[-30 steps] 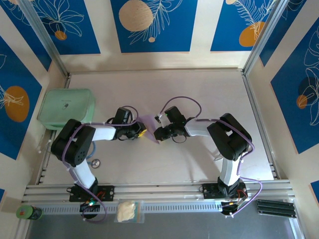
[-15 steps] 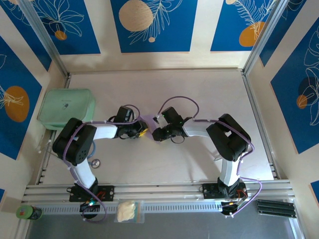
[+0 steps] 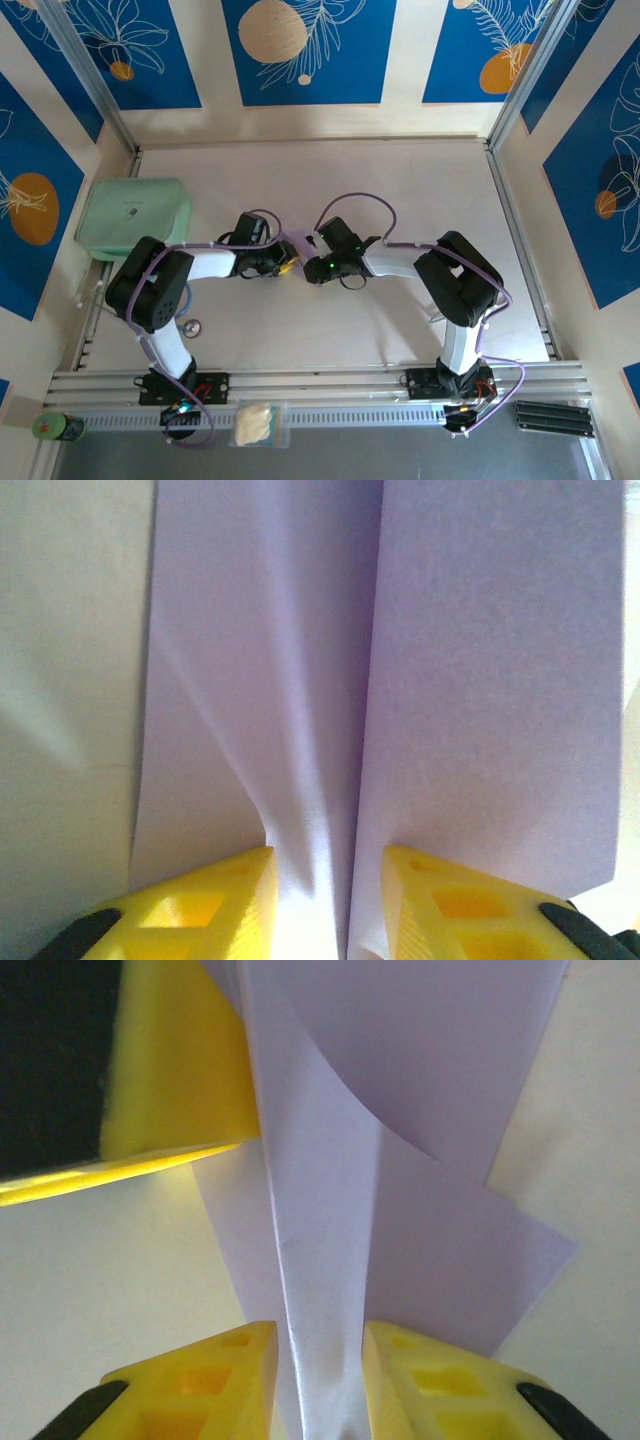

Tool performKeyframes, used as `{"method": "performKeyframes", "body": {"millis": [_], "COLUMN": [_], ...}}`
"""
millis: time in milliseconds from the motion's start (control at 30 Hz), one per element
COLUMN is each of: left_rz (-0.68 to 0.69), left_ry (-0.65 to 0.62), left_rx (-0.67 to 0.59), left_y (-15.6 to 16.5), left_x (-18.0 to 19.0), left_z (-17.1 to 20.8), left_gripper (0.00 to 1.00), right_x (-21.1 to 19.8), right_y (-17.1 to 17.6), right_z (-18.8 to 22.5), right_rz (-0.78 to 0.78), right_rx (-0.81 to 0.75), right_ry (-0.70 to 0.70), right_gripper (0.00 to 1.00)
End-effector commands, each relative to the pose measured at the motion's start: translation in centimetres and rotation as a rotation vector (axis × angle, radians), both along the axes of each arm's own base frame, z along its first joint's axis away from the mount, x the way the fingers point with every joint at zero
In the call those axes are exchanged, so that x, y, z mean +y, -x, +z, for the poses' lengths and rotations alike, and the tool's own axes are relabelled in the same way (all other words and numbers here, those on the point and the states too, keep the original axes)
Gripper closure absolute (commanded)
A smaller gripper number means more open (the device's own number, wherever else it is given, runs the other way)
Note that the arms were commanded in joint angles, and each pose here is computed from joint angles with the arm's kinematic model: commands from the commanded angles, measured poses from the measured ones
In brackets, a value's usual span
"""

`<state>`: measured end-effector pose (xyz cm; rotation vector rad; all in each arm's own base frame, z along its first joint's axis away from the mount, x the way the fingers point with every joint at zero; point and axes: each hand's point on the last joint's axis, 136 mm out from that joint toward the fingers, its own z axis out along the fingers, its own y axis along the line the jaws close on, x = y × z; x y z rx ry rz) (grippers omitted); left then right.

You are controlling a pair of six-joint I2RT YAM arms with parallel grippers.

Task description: Fold a paper plane with a square sheet of paper (pick it up from the middle)

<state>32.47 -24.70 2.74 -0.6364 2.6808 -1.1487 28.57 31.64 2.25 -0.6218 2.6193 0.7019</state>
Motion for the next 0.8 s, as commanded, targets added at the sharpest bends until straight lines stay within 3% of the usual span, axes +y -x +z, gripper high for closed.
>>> {"method": "performKeyframes", "body": {"millis": [0, 400, 767], "left_rz": [-0.022, -0.022, -0.029], "left_ry": [-0.064, -0.055, -0.051], "left_rx": [0.108, 0.102, 0.1], "left_y": [2.3, 2.2, 2.2], "left_x": [0.6, 0.4, 0.3], "left_z": [-2.8, -2.7, -2.7], "left_gripper": [0.66, 0.73, 0.72], "right_x": [0.1, -0.5, -0.4], "right_y": [-0.3, -0.6, -0.3], "right_z": [1.5, 2.0, 2.5], "right_rz": [-0.023, -0.082, -0.075], "right_rx": [-0.028, -0.121, -0.163], "right_ry": [0.018, 0.134, 0.186], "right_gripper": [0.68, 0.64, 0.64]}}
